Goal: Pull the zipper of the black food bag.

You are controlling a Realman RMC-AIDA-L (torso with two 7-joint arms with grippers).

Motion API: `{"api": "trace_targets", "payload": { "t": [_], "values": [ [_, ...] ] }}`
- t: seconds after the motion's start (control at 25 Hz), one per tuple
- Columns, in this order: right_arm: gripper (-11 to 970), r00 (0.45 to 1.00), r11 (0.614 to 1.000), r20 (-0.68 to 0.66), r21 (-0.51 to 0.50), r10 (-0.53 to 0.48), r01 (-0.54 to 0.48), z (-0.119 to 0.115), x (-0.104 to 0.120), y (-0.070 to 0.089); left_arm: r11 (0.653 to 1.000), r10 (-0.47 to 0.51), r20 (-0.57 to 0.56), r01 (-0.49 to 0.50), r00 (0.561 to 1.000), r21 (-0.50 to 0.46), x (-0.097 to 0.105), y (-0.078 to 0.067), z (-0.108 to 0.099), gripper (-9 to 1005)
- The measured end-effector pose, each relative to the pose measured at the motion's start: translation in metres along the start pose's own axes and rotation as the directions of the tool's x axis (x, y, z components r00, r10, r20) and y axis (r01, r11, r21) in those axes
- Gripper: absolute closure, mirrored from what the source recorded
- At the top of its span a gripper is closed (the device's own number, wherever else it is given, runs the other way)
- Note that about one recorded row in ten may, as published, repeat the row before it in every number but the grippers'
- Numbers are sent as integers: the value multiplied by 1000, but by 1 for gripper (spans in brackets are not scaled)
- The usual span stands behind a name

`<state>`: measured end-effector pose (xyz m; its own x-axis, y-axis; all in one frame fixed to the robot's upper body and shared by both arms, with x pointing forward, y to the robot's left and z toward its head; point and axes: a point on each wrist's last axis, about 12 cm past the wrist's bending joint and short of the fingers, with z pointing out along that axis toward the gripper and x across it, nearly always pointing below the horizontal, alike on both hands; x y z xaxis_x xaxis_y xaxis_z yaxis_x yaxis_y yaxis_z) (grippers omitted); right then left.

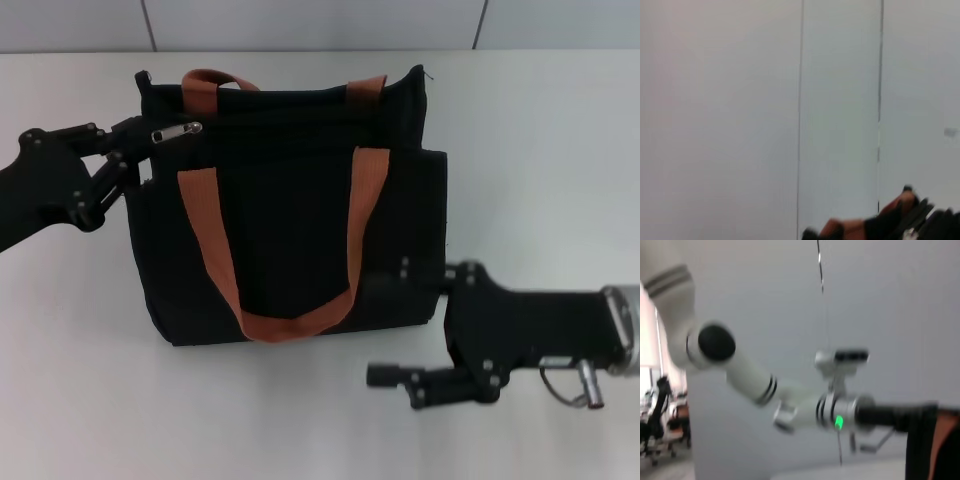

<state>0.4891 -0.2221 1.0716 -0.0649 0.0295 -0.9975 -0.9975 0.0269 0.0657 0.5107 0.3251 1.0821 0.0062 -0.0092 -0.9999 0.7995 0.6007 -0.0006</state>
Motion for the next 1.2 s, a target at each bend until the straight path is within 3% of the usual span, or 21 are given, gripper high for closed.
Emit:
{"api": "trace_targets", "payload": {
  "t": [0.24,0.36,0.4,0.56,0.6,0.64,0.8,1.0,1.2],
  "values": [
    [150,991,999,130,36,10,-14,8,-17,-11,998,57,67,-60,996,37,2,-16,0,854],
    [150,980,993,172,31,103,-110,15,-30,-25,997,72,76,-75,995,35,4,-20,1,944],
    [149,965,981,176,3,192,-196,21,-41,-35,995,87,83,-90,993,32,4,-22,2,966],
    [149,937,948,146,-28,318,-317,27,-58,-52,993,113,96,-115,989,21,5,-23,3,966],
    [149,909,916,110,-29,401,-401,31,-71,-64,992,120,102,-122,988,18,4,-23,4,966],
    [149,909,916,110,-29,401,-401,31,-71,-64,992,120,102,-122,988,18,4,-23,4,966],
    [149,842,842,7,-14,540,-540,45,-99,-86,992,125,112,-128,986,16,2,-21,7,965],
    [150,775,786,-145,40,615,-616,64,-121,-99,992,121,114,-124,986,14,0,-19,9,965],
    [183,720,756,-242,111,651,-645,80,-128,-108,992,120,110,-122,987,12,1,-18,9,966]
  ]
}}
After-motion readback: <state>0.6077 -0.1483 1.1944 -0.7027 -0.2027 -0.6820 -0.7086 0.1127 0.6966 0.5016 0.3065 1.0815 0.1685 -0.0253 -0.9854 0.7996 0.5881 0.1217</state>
